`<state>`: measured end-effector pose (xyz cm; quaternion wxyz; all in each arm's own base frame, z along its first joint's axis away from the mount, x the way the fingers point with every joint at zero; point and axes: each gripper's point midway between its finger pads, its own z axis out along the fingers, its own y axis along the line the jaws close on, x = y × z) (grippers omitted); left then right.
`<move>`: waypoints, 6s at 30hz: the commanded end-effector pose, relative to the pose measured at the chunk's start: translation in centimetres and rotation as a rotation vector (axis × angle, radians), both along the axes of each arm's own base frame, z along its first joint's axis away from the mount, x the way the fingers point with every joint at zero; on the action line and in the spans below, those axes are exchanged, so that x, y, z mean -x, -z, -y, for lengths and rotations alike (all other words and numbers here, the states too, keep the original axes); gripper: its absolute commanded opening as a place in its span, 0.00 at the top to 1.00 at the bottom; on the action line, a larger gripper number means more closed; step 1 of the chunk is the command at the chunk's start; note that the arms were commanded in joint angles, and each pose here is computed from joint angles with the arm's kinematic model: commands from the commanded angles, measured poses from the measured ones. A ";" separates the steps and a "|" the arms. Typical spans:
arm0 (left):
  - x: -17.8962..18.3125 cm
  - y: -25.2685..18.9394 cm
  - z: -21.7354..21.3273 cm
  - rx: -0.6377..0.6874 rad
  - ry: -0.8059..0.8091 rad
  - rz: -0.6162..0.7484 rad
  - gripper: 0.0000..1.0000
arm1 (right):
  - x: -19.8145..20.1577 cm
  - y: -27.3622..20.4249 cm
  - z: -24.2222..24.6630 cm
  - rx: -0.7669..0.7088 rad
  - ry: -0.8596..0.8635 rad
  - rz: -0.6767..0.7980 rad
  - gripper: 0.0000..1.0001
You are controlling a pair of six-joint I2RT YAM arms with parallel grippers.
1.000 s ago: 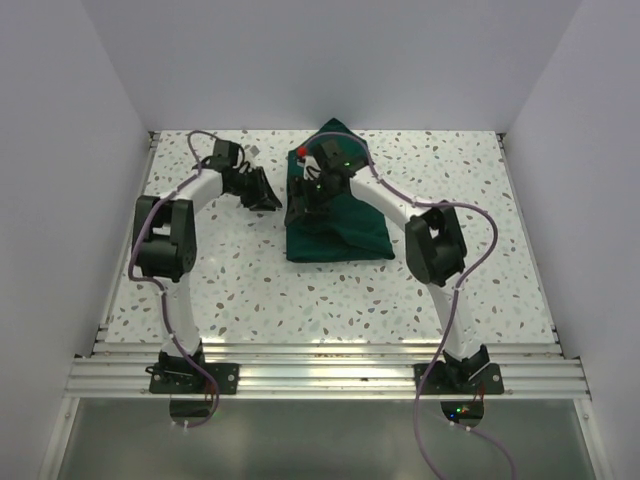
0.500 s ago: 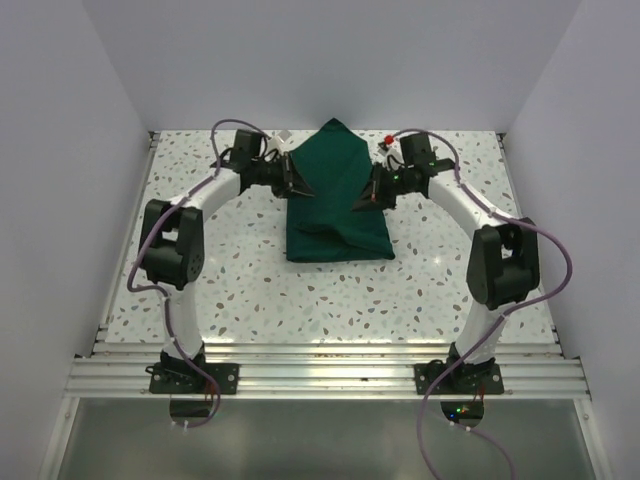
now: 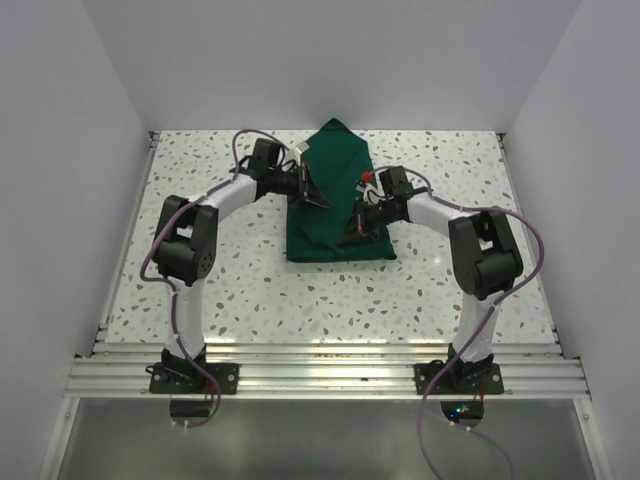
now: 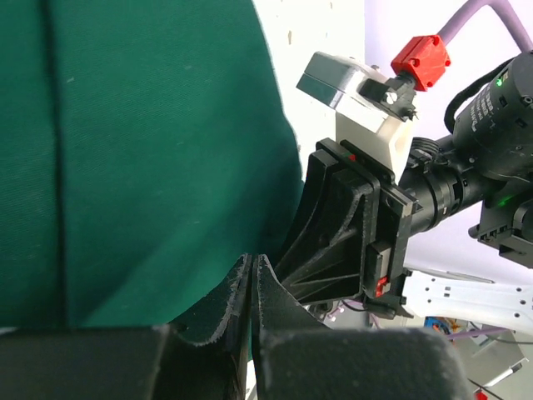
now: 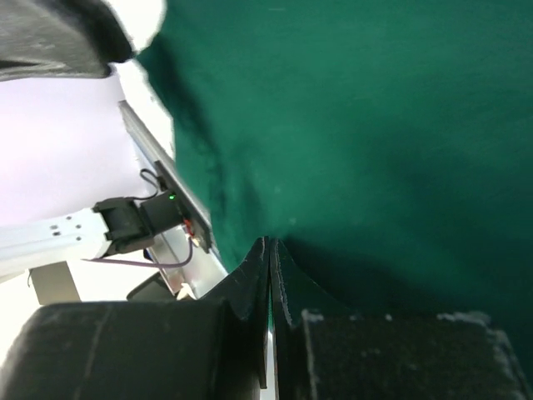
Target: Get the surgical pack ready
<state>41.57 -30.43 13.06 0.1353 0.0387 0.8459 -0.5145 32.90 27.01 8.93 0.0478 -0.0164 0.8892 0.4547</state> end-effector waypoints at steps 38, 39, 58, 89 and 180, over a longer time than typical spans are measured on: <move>-13.9 3.7 -5.5 0.004 -0.131 0.268 0.91 | -24.7 -0.4 5.3 0.035 0.286 0.343 1.00; -14.0 4.5 -5.6 0.002 -0.139 0.244 0.91 | -24.7 -0.1 5.5 0.032 0.290 0.334 1.00; -9.1 13.7 -8.6 -0.141 -0.191 -0.151 0.96 | -18.9 7.7 6.2 0.134 0.239 0.053 1.00; -5.9 5.0 -9.1 -0.121 -0.124 0.031 0.81 | -14.3 -0.2 4.4 0.091 0.211 0.135 1.00; -16.0 10.8 -10.3 -0.213 -0.202 0.212 0.61 | -23.6 8.6 6.9 0.254 0.257 0.151 0.62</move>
